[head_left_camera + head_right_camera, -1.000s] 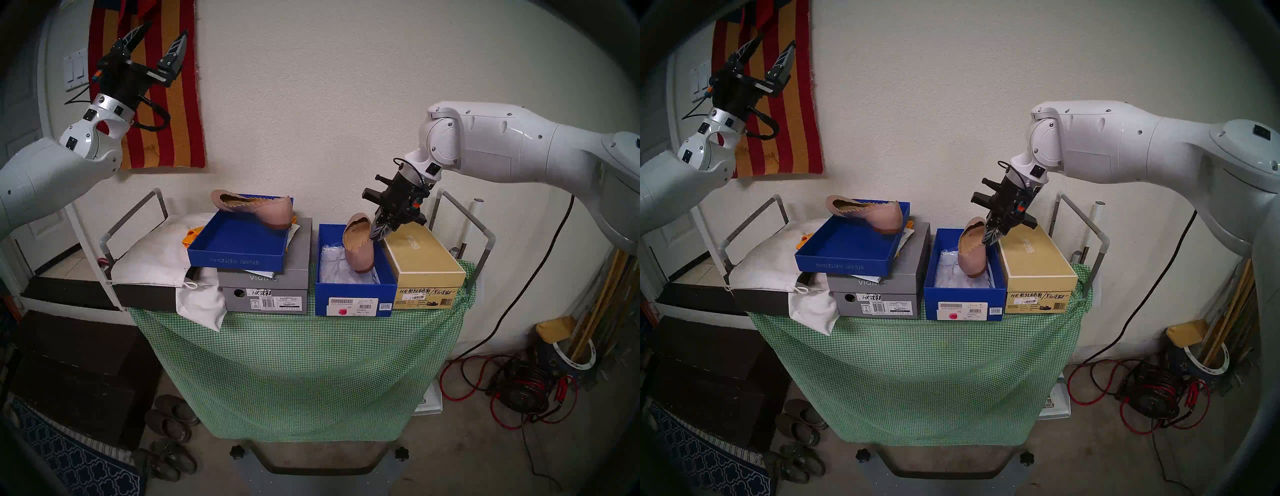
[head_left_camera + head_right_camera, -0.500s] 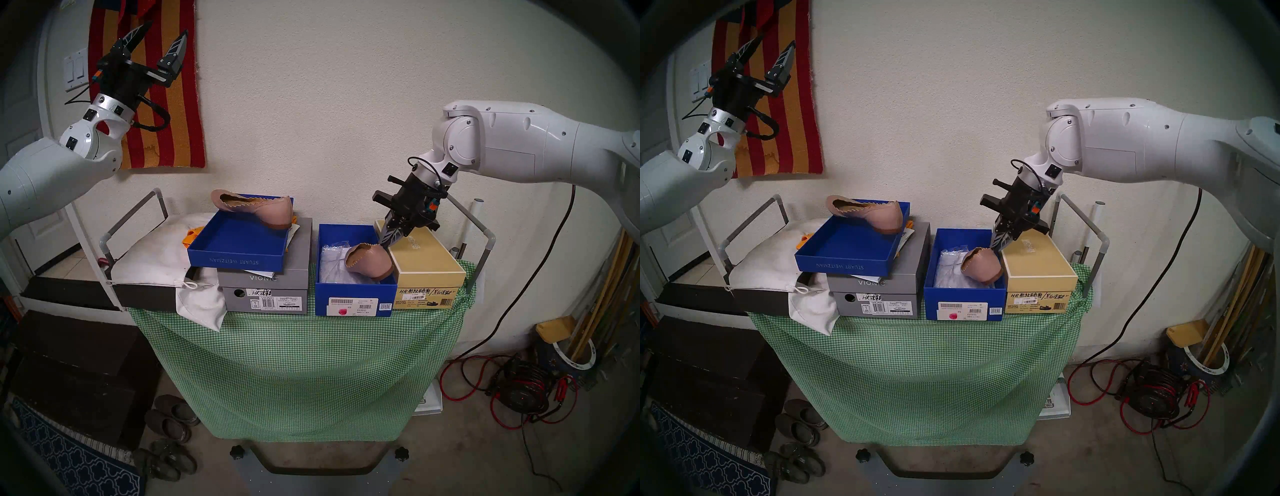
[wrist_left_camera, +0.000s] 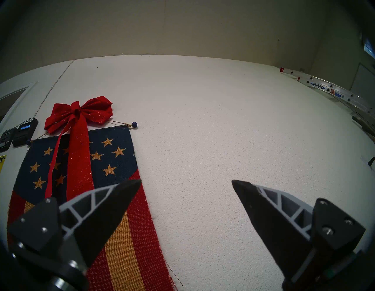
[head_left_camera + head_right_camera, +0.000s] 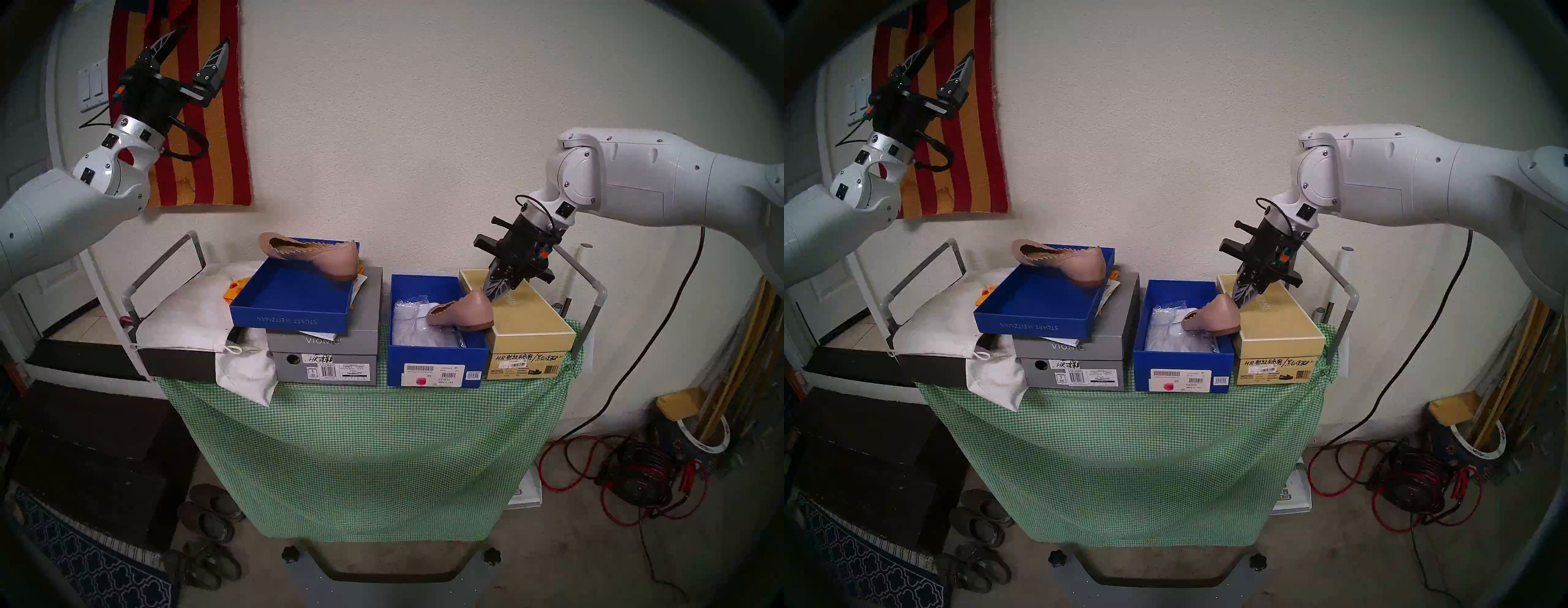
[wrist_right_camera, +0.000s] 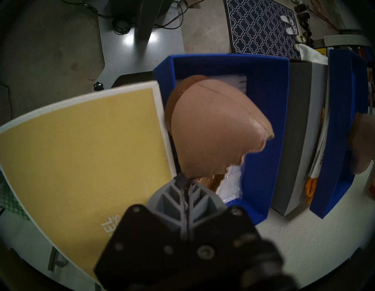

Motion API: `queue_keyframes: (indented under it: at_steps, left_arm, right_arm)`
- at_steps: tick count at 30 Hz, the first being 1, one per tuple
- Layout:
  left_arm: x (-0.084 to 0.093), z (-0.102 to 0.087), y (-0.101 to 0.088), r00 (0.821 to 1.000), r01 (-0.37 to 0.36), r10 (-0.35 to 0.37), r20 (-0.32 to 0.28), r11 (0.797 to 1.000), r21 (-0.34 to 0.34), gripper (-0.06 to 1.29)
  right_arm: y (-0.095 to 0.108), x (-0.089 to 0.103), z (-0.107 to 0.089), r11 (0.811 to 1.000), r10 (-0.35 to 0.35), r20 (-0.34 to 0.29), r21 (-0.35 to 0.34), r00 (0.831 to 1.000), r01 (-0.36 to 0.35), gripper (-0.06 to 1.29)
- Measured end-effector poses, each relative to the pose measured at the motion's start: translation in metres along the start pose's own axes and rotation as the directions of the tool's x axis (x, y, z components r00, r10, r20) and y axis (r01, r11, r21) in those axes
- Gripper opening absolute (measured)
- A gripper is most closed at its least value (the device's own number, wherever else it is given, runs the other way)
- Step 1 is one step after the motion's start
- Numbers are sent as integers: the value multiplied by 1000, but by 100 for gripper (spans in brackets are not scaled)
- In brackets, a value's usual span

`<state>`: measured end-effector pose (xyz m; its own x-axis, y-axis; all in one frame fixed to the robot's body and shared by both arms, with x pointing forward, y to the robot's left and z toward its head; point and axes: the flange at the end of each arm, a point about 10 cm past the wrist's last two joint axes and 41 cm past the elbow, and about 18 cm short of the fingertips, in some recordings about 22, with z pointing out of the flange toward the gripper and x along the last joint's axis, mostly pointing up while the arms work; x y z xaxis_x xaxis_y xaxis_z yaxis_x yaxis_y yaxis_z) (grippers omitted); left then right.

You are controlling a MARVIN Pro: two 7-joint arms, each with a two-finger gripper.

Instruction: Put shoes into shoe box

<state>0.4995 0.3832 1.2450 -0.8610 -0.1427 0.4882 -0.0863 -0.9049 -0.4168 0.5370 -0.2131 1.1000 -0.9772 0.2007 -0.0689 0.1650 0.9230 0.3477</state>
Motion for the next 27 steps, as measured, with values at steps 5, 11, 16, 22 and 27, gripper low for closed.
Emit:
queue_keyframes:
  at_steps: [5,11,16,22,27]
  left_arm:
    - [0,0,0,1000,0,0,0,1000,0,127]
    - [0,0,0,1000,0,0,0,1000,0,127]
    - [0,0,0,1000,0,0,0,1000,0,127]
    - [0,0,0,1000,0,0,0,1000,0,127]
    - [0,0,0,1000,0,0,0,1000,0,127]
  right_arm:
    - [5,-11,0,1000,1,31,8,1000,-2,-3]
    - [12,-16,4,1000,-10,47,11,999,10,-3]
    - [16,-19,6,1000,-18,56,10,998,18,-3]
    - [23,-24,3,1000,-26,79,-7,997,26,-3]
    - [24,-27,1,1000,-29,93,-6,995,30,-3]
